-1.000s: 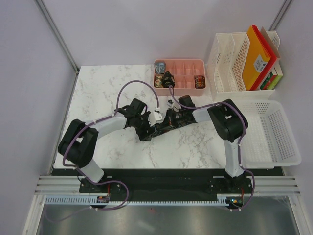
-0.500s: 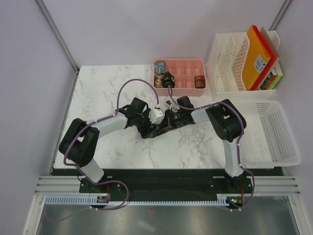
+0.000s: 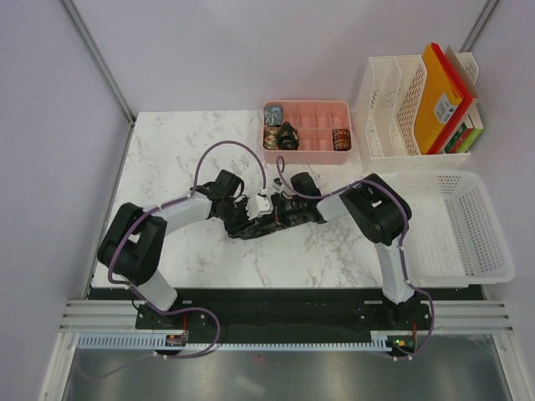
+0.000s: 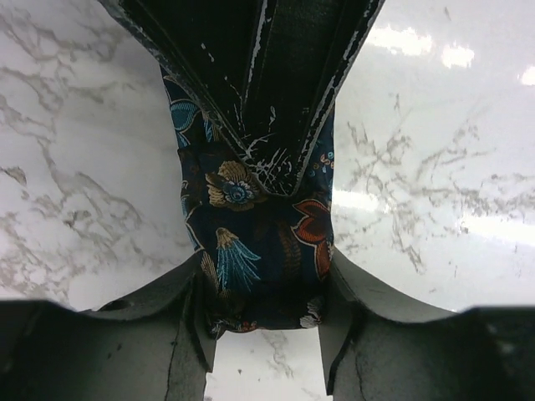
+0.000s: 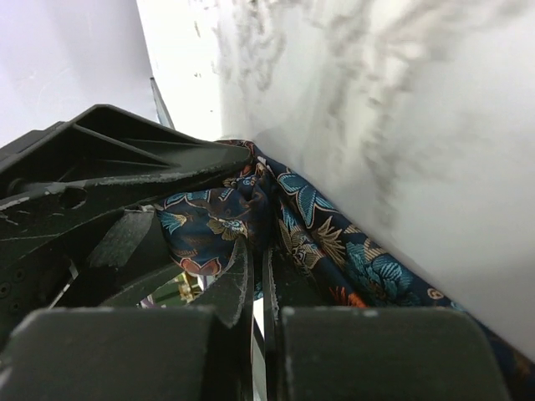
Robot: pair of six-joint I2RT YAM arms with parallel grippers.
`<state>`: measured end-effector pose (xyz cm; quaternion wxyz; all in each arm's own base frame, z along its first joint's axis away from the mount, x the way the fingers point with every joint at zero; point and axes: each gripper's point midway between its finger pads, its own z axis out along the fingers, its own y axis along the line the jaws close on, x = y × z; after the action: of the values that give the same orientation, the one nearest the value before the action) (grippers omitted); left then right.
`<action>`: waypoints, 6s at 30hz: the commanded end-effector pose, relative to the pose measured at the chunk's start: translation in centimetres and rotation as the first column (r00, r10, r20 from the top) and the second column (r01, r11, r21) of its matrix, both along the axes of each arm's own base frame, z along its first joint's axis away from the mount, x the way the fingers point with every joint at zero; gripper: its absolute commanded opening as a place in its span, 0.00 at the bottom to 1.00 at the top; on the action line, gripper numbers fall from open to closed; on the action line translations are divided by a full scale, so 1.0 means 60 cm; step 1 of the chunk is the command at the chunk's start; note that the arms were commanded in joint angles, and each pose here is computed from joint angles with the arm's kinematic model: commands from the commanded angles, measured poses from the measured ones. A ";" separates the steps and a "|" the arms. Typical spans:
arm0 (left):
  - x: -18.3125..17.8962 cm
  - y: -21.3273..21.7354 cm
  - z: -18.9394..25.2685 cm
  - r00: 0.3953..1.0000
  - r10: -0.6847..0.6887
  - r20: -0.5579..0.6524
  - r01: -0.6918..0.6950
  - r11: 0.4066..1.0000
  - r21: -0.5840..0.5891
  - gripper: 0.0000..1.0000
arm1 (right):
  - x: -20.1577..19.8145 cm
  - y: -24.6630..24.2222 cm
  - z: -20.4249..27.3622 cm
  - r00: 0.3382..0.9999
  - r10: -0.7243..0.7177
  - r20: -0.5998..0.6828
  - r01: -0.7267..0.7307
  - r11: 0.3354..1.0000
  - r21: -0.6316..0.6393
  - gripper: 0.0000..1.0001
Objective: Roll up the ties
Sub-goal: Roll the tie at the center of the board.
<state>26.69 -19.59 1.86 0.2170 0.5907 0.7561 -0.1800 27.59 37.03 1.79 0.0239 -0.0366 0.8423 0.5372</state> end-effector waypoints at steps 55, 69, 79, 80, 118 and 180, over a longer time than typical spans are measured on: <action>-0.010 0.026 -0.027 0.999 0.050 -0.012 -0.049 0.996 0.074 0.37 | 0.010 0.030 0.005 1.000 -0.006 0.002 0.007 0.998 -0.055 0.38; -0.001 0.022 -0.013 0.996 0.084 -0.012 -0.083 0.995 0.051 0.59 | 0.028 -0.017 -0.028 1.000 -0.026 -0.010 0.025 0.994 -0.109 0.00; 0.017 -0.005 0.039 0.993 0.116 0.008 -0.116 0.992 -0.059 0.78 | 0.033 -0.070 -0.079 1.000 -0.029 -0.009 0.027 0.979 -0.204 0.00; 0.019 -0.004 0.042 0.992 0.123 0.012 -0.122 0.991 -0.061 0.78 | 0.032 -0.074 -0.086 1.000 -0.029 -0.012 0.025 0.977 -0.213 0.00; 0.085 -0.093 0.136 0.947 0.304 -0.106 -0.321 0.912 -0.254 0.49 | 0.035 -0.084 -0.096 0.999 -0.038 0.010 0.039 0.970 -0.239 0.00; -0.015 -0.046 -0.025 0.991 0.124 -0.042 -0.122 0.991 0.054 0.06 | 0.088 -0.118 -0.051 0.999 -0.045 0.020 0.049 0.962 -0.269 0.14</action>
<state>27.84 -23.77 2.06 0.2392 0.5227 0.8007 -0.1688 32.86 31.97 1.52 0.0259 -0.0200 0.8700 0.4919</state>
